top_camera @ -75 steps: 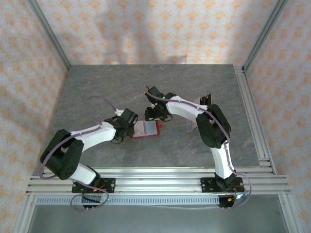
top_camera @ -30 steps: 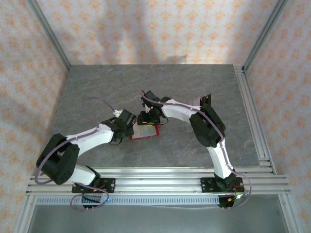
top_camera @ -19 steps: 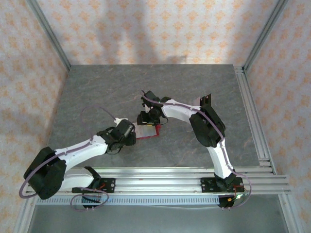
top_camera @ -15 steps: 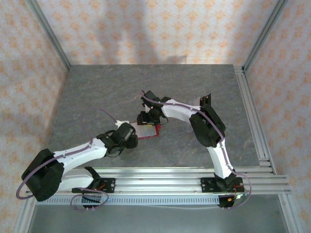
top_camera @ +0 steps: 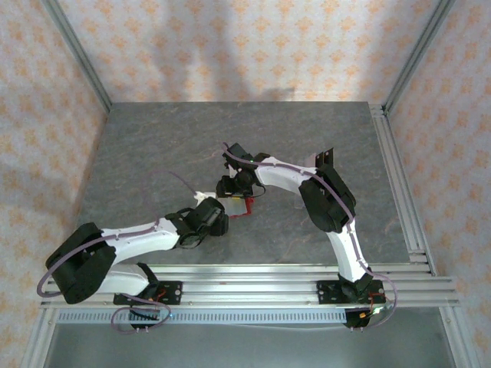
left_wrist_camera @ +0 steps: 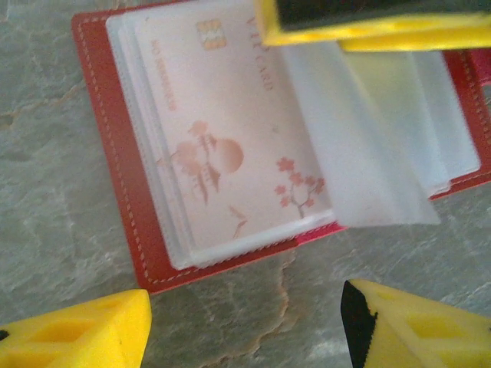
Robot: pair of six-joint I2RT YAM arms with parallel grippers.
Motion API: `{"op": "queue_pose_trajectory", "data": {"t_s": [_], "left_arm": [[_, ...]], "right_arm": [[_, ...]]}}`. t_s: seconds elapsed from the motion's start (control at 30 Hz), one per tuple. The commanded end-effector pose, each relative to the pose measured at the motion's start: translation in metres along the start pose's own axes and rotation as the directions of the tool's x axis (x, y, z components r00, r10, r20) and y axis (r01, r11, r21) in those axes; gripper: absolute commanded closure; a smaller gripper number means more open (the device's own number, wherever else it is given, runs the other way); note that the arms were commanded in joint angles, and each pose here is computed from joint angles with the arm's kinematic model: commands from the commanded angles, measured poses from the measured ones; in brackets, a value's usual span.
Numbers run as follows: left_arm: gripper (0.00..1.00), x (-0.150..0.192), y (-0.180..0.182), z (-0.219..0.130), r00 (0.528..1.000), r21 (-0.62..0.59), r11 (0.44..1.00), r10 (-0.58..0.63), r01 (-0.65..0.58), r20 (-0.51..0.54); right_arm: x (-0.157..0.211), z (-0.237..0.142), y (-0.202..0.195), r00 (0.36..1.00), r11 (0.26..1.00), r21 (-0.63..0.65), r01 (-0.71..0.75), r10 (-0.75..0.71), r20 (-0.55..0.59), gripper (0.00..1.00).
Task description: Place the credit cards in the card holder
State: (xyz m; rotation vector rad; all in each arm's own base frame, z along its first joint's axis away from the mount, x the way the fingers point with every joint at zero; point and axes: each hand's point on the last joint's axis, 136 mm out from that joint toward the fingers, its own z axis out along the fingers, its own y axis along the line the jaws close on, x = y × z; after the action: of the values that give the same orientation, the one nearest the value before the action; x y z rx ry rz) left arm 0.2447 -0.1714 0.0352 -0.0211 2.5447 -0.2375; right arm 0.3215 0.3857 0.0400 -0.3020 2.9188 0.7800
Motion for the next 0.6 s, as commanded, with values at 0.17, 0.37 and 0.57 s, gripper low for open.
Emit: {"op": "queue_pose_trajectory", "data": {"t_s": [0.17,0.37,0.57], "left_arm": [[0.32,-0.034,-0.005,-0.005,0.99,-0.036,0.998,-0.037,0.042,0.138],[0.32,-0.035,0.004,0.0,0.987,-0.087,0.995,-0.042,0.056,0.154],[0.32,-0.036,0.012,0.0,0.984,-0.128,0.989,-0.047,0.07,0.173]], "right_arm": [[0.006,0.003,0.004,1.0,1.0,-0.011,-0.005,0.005,-0.018,0.51],[0.005,-0.001,0.008,1.0,1.0,-0.02,-0.002,0.002,-0.015,0.51],[0.002,-0.007,0.012,1.0,1.0,-0.028,0.007,-0.007,-0.005,0.51]]}}
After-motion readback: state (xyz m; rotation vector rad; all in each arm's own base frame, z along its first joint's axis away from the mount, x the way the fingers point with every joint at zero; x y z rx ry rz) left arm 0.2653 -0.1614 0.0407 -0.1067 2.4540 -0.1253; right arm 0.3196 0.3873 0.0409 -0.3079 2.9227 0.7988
